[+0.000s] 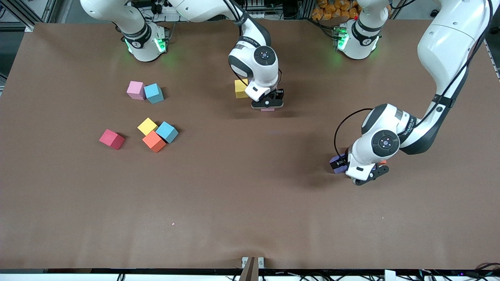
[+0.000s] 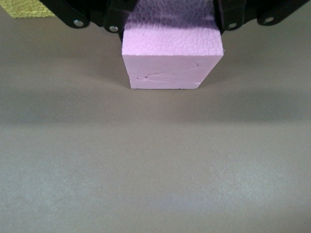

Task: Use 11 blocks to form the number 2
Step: 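Carry the lavender block to the middle while the left gripper reaches the blocks, then hold the lavender block in place while the left gripper grasps the violet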

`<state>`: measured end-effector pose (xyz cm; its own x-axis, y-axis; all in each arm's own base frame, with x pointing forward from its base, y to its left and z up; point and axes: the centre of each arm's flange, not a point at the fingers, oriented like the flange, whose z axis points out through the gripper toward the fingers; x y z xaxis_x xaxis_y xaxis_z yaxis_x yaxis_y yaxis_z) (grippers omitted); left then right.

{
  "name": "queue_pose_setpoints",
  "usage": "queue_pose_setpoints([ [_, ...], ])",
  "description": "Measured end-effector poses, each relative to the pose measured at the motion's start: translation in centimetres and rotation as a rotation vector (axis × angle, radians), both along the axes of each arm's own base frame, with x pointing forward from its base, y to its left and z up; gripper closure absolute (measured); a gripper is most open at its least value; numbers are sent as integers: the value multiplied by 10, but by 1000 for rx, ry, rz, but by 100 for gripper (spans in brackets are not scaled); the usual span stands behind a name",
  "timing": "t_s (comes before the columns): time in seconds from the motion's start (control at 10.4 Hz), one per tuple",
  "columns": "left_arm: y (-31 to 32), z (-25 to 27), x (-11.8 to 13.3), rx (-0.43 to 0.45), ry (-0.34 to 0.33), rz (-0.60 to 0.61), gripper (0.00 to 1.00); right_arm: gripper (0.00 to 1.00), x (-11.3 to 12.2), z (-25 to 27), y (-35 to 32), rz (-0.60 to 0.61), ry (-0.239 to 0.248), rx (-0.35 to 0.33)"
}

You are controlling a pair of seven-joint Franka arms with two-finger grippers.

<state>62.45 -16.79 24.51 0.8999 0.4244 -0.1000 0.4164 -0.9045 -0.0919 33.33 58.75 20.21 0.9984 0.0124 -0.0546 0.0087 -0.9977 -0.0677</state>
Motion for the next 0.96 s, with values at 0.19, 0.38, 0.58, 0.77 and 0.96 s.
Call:
queue_pose_setpoints([
  [0.19, -1, -2, 1, -3, 1, 0, 0, 42, -2, -3, 1, 1, 2, -3],
  [0.38, -5, -4, 0, -6, 5, -6, 0, 42, -2, -3, 1, 0, 2, -2],
  [0.58, -9, -11, -1, -15, 12, -9, 0, 42, -1, -2, 2, 0, 1, 0],
  [0.77, -8, -15, 0, -20, 17, -6, 0, 42, -1, -1, 2, -1, 0, 0],
  [0.96, -6, -21, 1, -11, 10, -18, 0, 42, -1, -2, 2, -2, 1, 0],
])
